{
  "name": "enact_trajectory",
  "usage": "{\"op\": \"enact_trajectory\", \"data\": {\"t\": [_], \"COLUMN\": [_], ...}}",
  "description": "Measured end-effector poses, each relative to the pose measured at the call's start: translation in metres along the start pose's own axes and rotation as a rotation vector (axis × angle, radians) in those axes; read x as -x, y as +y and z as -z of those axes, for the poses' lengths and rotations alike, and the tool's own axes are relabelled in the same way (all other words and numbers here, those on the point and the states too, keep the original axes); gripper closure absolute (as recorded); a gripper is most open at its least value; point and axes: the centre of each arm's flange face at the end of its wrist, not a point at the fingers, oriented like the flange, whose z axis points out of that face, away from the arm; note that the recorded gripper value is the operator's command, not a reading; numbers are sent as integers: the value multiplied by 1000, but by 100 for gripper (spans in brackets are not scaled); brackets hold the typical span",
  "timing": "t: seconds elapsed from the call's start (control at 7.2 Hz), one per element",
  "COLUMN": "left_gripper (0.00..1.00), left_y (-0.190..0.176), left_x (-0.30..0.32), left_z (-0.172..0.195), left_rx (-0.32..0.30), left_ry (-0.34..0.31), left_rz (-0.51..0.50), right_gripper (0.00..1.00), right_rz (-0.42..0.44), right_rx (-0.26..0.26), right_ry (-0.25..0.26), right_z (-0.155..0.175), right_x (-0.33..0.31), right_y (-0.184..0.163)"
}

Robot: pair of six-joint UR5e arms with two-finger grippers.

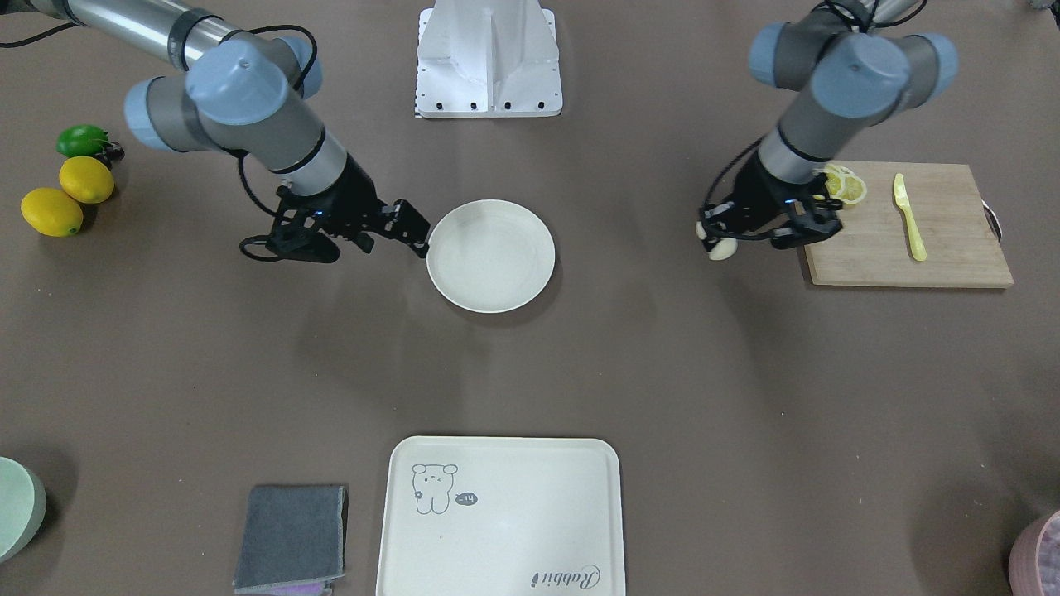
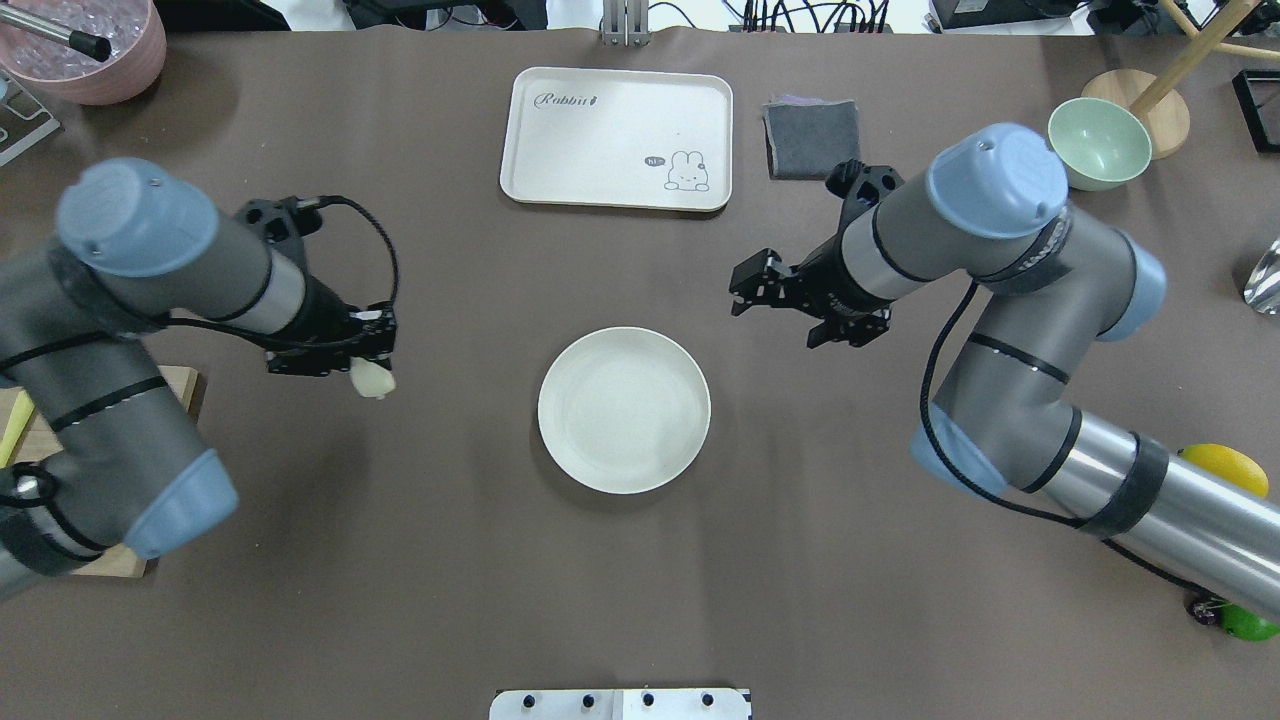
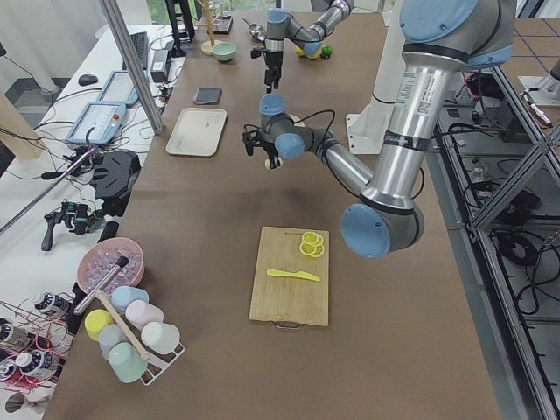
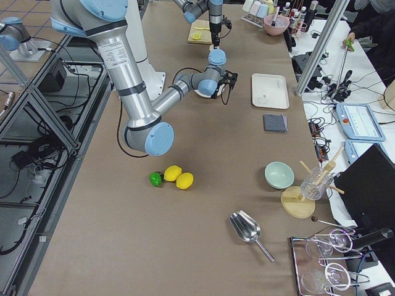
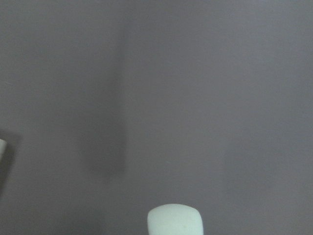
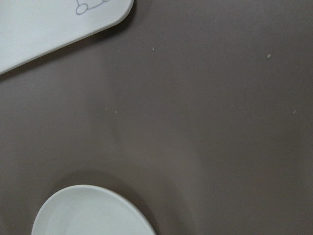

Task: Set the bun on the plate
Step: 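Lower the bun onto the plate with left gripper while right arm retracts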

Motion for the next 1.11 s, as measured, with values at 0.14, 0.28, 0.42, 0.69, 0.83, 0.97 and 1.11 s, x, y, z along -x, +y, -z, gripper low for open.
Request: {"op": "enact_trajectory", "data": {"t": [0.14,0.28,0.42,0.69,0.83,0.97,1.11], "left_gripper": [72,65,65,65,65,27,2], "left_y": [24,46,64,88,96,101,105], "left_x": [-61,-105,-140,-190,-202,-206,-207], "left_z": [-7,-16,-29,-71,-88,-99,-105], "left_rx": [-10,-17,-21,-44,-45,-43,-41], "left_ry": [-13,-23,-29,-20,-14,-16,-19], "left_rz": [29,47,51,61,71,74,71], "right_gripper": [0,0,0,0,0,0,0], "right_rz": [37,78,127,190,204,208,209], "right_rx": [-4,0,1,1,5,7,9], "right_ry": [29,56,81,109,113,114,116], "right_z": [24,46,63,95,105,108,109], "right_x": [-34,-78,-124,-198,-220,-230,-234], "right_y": [-35,-63,-82,-106,-110,-111,-111]}}
